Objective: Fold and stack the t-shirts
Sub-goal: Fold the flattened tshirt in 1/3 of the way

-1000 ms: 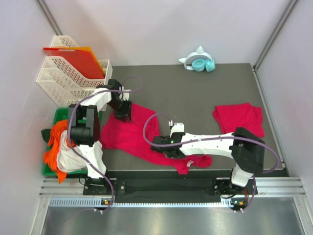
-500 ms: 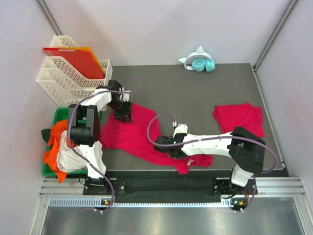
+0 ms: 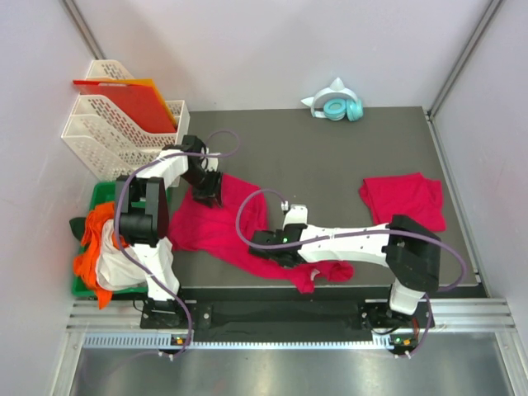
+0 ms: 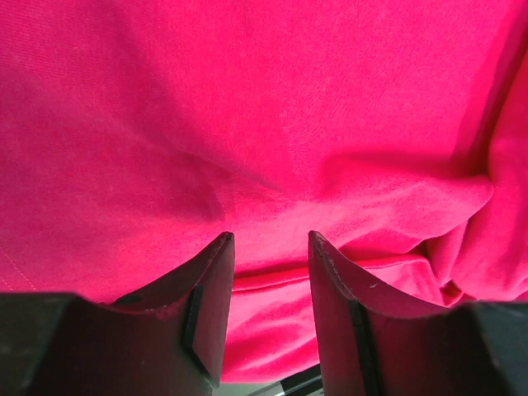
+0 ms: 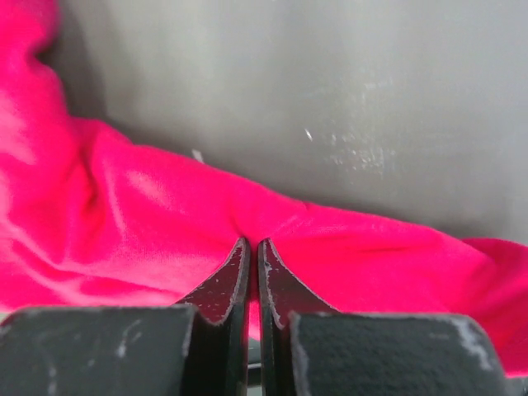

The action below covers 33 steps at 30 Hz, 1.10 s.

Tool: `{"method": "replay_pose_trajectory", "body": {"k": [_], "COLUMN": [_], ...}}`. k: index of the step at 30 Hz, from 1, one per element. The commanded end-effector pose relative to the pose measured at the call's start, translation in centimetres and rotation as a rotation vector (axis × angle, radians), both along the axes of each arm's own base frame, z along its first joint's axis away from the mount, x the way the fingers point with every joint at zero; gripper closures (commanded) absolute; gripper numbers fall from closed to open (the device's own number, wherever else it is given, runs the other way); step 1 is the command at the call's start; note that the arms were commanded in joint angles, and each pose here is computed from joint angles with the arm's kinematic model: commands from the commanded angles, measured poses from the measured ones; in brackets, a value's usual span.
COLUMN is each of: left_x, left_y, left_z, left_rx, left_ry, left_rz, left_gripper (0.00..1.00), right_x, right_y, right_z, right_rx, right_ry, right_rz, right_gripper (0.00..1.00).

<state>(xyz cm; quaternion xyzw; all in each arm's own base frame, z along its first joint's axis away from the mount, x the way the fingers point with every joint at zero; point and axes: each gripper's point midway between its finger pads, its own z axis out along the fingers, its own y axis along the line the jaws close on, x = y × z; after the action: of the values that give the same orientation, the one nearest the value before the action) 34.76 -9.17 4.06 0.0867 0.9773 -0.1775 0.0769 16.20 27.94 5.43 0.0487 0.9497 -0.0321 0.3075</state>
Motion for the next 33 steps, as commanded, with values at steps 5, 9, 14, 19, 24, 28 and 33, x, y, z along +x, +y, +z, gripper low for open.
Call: {"method": "replay_pose_trajectory", "body": {"k": [5,9,14,19,24,28,33], "left_x": [0.6,0.6,0.5,0.6,0.7,0.8,0.9], "left_y": [-0.3,-0.4,-0.4,-0.4,-0.4,-0.5,-0.5], "left_z": [1.4,1.5,1.3,1.3,1.2,1.0,0.9], "left_rx": [-0.019,-0.024,-0.026,-0.023,-0.023,-0.023,-0.025], "left_ry": [-0.057,-0.057,-0.049,-0.049,-0.051,-0.044,-0.042], "left_rz": [-0.005,-0.003,-0.001,0.001,0.001,0.001,0.008], "left_gripper": [0.54,0.54,0.54,0.54,0.54,0.55,0.55], "right_x": [4.0,6.0,8.3,9.0,9.0,9.2,10.2], "right_y": [-0.8,-2.7,-4.9,-5.0,-4.1,-4.1,-5.8], "right_z": [6.2,7.3,7.7,6.7,5.4,5.2,5.2], "right_rx": [-0.074,-0.102,-0.140,-0.165,-0.149,-0.140,-0.074], "right_ry": [-0.192,-0.217,-0.221,-0.198,-0.157,-0.146,-0.139], "right_rz": [-0.048,-0.103,-0.159,-0.151,-0.119,-0.121,-0.191], "right_gripper": [1.00,1.00,1.00,1.00,0.83,0.65,0.54]}}
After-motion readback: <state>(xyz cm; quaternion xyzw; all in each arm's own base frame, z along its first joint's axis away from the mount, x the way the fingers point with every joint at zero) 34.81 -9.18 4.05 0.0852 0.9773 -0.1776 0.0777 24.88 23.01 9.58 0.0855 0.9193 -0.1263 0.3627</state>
